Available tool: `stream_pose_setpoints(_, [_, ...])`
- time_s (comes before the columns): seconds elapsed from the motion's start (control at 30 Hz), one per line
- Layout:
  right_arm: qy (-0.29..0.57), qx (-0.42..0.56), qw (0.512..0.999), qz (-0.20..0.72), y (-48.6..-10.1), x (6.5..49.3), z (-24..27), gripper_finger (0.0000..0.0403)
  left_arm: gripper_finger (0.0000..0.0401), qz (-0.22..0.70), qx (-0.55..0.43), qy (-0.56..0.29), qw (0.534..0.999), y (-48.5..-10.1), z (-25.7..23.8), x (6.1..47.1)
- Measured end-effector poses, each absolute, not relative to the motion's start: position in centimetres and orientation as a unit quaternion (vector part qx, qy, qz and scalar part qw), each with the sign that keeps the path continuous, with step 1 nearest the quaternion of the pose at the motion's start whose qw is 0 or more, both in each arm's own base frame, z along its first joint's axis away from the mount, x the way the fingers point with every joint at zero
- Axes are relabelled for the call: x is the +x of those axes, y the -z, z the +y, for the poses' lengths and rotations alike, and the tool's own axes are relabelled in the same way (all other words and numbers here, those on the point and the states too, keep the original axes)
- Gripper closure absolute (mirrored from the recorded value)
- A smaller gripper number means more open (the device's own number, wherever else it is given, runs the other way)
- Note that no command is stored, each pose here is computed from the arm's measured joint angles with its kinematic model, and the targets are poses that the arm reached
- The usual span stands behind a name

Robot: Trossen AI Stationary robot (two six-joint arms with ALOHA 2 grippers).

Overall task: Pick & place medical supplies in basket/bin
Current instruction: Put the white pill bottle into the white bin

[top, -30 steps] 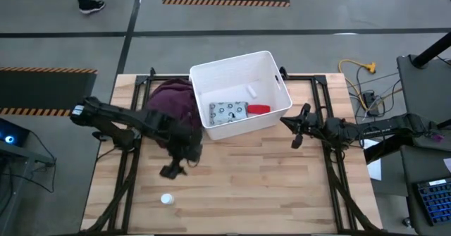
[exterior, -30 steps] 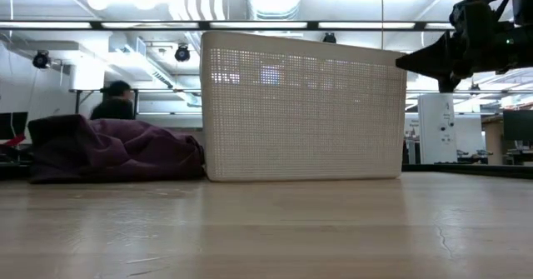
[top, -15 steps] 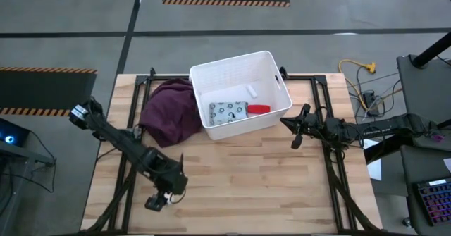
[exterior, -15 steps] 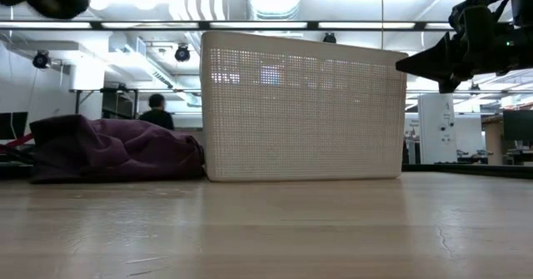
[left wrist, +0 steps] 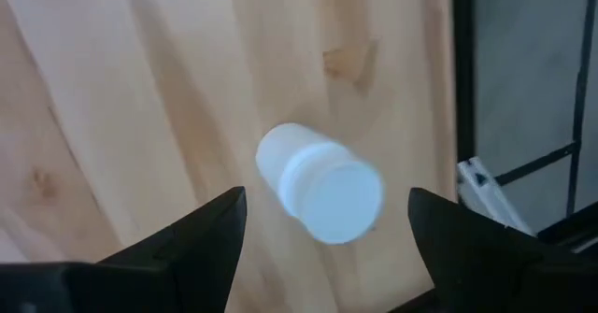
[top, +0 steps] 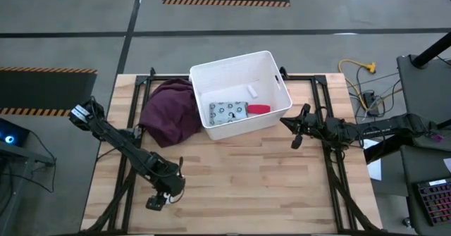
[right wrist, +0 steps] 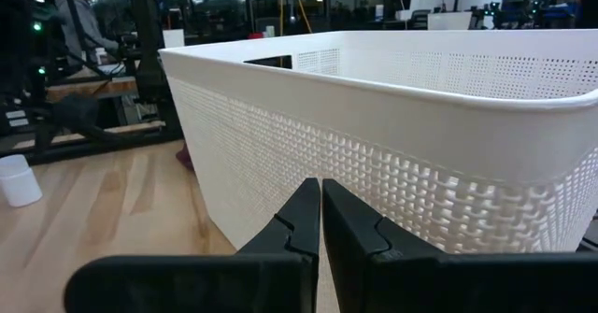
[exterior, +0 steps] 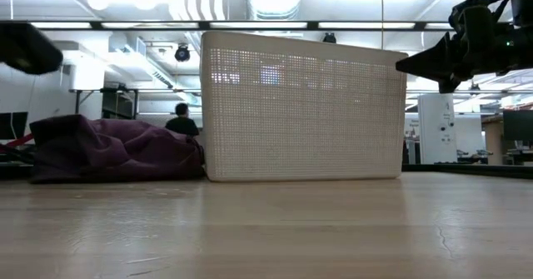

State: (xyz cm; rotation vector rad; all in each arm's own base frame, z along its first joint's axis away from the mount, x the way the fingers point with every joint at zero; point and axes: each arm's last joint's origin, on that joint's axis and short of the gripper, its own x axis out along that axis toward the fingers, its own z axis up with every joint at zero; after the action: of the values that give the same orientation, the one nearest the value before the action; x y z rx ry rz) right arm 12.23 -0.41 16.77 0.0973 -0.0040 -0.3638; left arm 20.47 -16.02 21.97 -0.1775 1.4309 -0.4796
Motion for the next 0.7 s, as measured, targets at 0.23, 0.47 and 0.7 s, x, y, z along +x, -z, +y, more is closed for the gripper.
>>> stream_pose_setpoints(0.23, [0.181, 0.037, 0.983, 0.0, -16.8, 12.2, -0.4, 0.0394, 0.0122, 0.627, -0.088, 0.231, 0.739, -20.6, -16.1, 20.6])
stream_pose_setpoints(0.47, [0.181, 0.035, 0.983, 0.0, -16.8, 12.2, -0.4, 0.0394, 0.0122, 0.632, -0.078, 0.233, 0.735, -20.0, -16.2, 20.1])
stream_pose_setpoints(0.7, [0.181, 0.035, 0.983, 0.001, -16.8, 12.2, -0.4, 0.0394, 0.0122, 0.626, -0.067, 0.254, 0.734, -19.7, -17.1, 19.4])
